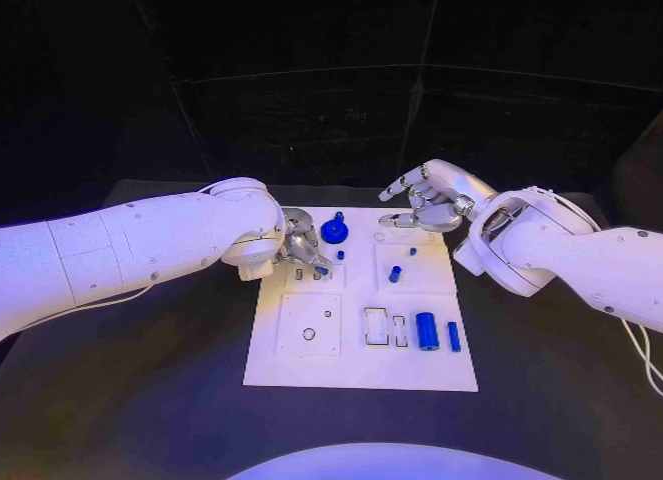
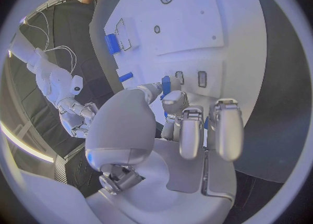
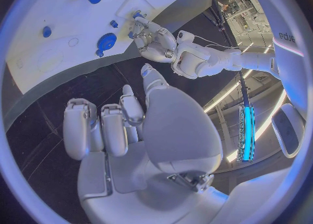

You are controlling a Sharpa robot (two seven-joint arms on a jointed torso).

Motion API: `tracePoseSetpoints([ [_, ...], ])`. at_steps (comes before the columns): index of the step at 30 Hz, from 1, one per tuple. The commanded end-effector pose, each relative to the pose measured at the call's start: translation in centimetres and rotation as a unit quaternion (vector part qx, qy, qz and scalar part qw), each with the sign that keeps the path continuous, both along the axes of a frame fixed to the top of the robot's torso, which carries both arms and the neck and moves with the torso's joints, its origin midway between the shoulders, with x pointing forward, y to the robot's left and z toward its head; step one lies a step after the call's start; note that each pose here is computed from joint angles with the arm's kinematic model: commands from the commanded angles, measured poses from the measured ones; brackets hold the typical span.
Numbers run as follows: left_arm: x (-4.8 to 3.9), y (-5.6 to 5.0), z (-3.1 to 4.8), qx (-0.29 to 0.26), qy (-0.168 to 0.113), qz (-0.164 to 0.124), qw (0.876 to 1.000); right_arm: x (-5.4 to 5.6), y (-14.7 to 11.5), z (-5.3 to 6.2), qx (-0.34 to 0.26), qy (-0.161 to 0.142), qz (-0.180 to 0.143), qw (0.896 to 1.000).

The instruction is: Assemble the parts on the task board

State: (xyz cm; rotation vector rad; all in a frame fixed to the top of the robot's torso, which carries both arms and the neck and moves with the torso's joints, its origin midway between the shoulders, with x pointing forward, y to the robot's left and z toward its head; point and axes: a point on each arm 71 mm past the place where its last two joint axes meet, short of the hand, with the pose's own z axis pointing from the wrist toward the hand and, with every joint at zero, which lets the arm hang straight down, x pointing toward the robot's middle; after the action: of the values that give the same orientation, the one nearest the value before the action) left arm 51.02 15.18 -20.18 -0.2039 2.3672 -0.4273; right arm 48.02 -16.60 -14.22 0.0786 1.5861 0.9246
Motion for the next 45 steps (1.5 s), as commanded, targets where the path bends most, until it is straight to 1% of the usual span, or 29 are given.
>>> tracePoseSetpoints([
  [1, -0.01, 0.3, 0.38, -0.029, -0.018, 0.029, 0.999, 0.0, 0.1, 0.1, -0.002, 0.003, 0.004, 1.000],
  [6, -0.30, 0.8, 0.59, -0.029, -0.035, 0.044, 0.998, 0.1, 0.1, 0.0, -0.004, 0.005, 0.004, 1.000],
  [13, -0.91, 0.9, 0.55, -0.026, -0.050, 0.049, 0.997, 0.2, 0.1, 0.0, -0.005, 0.006, 0.004, 1.000],
  [17, -1.16, 0.9, 0.30, -0.015, -0.066, 0.045, 0.997, 0.2, 0.1, -0.1, -0.006, 0.007, 0.005, 1.000],
  [21, -1.41, 0.9, -0.19, 0.006, -0.088, 0.035, 0.995, 0.3, 0.2, -0.1, -0.006, 0.007, 0.006, 1.000],
  [26, -1.60, 1.0, -0.63, 0.016, -0.099, 0.031, 0.994, 0.4, 0.3, -0.1, -0.007, 0.007, 0.006, 1.000],
  [32, -1.75, 1.1, -0.95, 0.021, -0.102, 0.031, 0.994, 0.4, 0.4, -0.2, -0.007, 0.008, 0.006, 1.000],
  [45, -1.87, 1.1, -1.43, 0.033, -0.089, 0.023, 0.995, 0.5, 0.5, -0.2, -0.007, 0.008, 0.007, 1.000],
])
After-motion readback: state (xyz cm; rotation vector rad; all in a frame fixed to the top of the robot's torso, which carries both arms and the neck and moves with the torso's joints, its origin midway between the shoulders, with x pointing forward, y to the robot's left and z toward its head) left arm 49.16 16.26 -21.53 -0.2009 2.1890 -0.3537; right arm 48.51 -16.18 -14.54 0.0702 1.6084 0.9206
